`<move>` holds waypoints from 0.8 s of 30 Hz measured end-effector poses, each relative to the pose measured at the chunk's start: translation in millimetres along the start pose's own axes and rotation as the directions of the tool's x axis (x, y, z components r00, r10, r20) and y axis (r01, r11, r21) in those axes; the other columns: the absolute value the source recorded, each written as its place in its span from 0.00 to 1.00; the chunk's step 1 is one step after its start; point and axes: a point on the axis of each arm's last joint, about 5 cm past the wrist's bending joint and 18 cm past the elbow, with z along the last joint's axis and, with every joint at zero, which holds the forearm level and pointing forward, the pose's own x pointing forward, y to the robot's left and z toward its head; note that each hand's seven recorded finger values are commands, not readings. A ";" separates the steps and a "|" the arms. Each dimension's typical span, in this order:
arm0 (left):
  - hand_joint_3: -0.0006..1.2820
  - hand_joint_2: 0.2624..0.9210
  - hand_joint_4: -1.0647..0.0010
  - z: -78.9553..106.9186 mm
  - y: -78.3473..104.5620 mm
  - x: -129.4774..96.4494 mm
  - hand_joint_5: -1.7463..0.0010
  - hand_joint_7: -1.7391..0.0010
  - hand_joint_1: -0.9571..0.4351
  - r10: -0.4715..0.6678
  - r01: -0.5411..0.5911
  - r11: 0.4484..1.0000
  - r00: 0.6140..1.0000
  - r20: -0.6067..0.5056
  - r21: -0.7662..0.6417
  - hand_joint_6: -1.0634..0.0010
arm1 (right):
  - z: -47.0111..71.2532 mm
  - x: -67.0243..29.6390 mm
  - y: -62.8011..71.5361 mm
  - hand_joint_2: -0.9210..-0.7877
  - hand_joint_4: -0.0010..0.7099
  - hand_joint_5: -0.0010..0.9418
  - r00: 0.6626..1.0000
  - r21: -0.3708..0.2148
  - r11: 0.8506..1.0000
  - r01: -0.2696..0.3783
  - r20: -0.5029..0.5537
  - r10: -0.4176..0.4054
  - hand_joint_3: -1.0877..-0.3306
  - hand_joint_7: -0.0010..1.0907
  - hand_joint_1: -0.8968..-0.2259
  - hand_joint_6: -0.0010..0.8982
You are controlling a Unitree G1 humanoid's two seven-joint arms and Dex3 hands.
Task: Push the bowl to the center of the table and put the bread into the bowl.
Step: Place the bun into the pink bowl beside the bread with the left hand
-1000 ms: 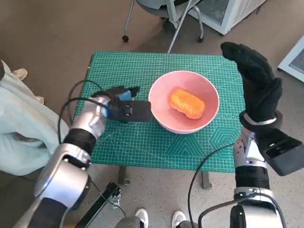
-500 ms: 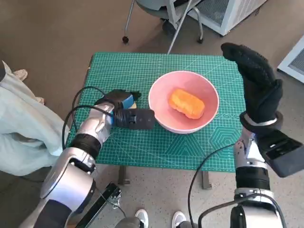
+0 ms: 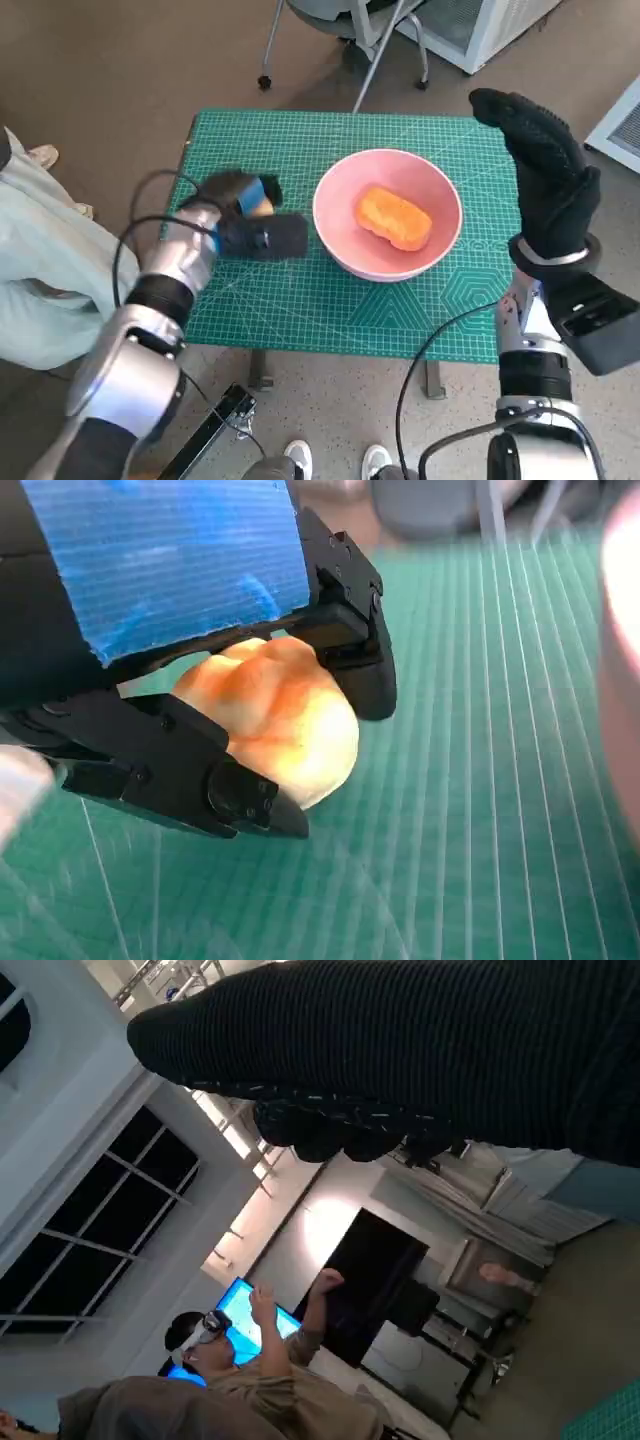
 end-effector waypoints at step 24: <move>0.02 1.00 0.30 80.7 54.5 -15.2 0.39 0.33 0.69 0.351 -0.290 0.936 0.723 0.595 -0.199 0.38 | -2.3 1.8 4.0 0.00 0.49 0.00 1.000 0.019 1.000 -0.012 -0.008 0.012 0.55 0.72 0.54 0.02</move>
